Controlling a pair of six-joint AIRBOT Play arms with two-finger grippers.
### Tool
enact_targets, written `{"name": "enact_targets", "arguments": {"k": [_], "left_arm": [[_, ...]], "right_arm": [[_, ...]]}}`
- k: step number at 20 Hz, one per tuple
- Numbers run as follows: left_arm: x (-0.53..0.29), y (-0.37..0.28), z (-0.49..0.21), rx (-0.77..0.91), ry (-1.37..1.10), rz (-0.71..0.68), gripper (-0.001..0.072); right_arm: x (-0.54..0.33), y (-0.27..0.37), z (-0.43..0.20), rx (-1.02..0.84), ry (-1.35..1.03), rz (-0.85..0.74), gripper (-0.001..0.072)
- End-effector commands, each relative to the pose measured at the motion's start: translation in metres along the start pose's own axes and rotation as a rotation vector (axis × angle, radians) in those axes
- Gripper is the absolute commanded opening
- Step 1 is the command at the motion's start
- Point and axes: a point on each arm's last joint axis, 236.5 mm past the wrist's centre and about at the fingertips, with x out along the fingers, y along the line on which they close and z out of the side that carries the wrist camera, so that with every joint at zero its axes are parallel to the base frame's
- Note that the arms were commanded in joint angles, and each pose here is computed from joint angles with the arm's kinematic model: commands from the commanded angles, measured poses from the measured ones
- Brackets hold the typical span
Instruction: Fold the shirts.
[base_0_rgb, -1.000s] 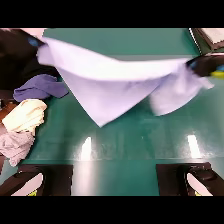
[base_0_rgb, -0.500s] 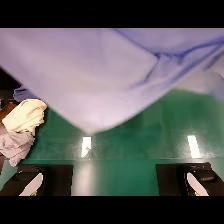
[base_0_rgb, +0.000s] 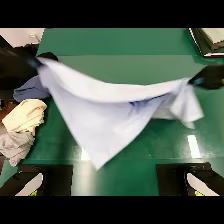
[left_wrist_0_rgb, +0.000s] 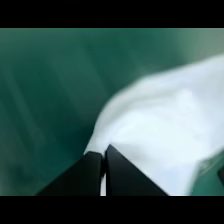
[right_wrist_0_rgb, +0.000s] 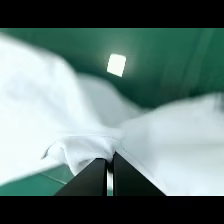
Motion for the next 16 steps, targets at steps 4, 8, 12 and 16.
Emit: {"name": "enact_targets", "arguments": {"k": [4, 8, 12, 16], "left_arm": [[0.116, 0.095, -0.089, -0.251, 0.210, 0.049, 0.0022], [0.114, 0.097, -0.074, -0.236, 0.169, 0.061, 0.0022], [0.112, 0.096, -0.079, -0.228, 0.195, 0.060, 0.0022], [0.112, 0.097, -0.081, -0.225, 0.200, 0.066, 0.0023]], "right_arm": [[0.175, -0.047, 0.015, 0.100, 0.036, -0.001, 0.0023], [0.173, -0.060, 0.043, 0.116, 0.007, -0.011, 0.0554], [0.148, -0.079, -0.003, 0.141, 0.086, -0.028, 0.0554], [0.142, -0.091, -0.056, 0.200, 0.080, -0.046, 0.0554]]}}
